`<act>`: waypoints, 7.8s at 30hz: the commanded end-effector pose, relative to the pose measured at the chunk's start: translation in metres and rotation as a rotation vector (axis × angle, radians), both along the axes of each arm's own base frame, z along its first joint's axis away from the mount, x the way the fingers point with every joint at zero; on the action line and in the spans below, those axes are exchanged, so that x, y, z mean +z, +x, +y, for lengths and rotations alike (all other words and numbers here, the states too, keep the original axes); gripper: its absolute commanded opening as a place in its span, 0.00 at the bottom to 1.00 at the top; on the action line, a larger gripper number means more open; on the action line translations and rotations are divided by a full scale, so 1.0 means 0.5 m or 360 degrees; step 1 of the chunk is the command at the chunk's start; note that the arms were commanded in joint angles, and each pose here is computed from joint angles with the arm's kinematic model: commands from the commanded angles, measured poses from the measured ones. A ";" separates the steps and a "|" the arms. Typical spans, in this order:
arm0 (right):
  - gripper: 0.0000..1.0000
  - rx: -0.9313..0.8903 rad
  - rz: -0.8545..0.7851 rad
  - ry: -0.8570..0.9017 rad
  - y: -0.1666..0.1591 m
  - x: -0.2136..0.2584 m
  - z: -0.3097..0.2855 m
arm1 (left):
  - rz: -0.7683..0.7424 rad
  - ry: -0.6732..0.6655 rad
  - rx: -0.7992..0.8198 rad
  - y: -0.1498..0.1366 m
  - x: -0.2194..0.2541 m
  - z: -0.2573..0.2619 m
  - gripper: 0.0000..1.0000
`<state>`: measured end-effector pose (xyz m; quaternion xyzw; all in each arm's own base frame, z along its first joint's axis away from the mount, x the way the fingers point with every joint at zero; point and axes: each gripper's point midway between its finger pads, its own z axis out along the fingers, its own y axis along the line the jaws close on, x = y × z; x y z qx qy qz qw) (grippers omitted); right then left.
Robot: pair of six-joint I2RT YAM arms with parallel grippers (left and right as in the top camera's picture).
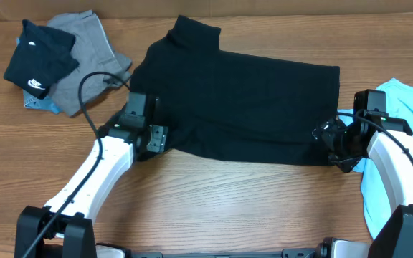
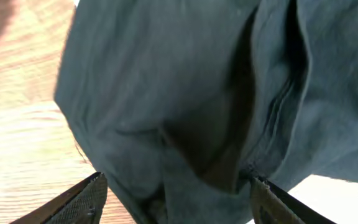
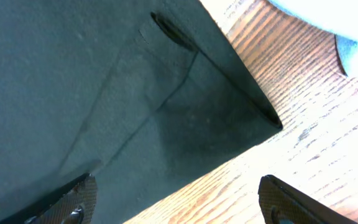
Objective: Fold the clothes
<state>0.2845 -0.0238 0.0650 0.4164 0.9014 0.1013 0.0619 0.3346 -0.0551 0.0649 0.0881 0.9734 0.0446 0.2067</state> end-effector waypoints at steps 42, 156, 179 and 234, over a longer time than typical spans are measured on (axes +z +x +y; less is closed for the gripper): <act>0.87 0.0049 -0.0021 -0.0006 0.003 0.002 -0.001 | 0.0071 0.0133 0.0247 0.046 -0.001 0.068 0.70; 0.04 0.0443 -0.0265 0.0081 0.065 -0.062 0.076 | 0.0138 -0.0187 0.0597 0.046 -0.011 0.184 0.66; 0.04 0.0070 -0.0147 -0.0310 0.046 0.041 -0.025 | 0.0105 -0.0312 0.0520 0.068 0.010 0.156 0.80; 0.04 0.0074 -0.0062 -0.0248 0.042 0.009 -0.014 | -0.0012 -0.0493 -0.0075 0.179 -0.102 -0.059 0.04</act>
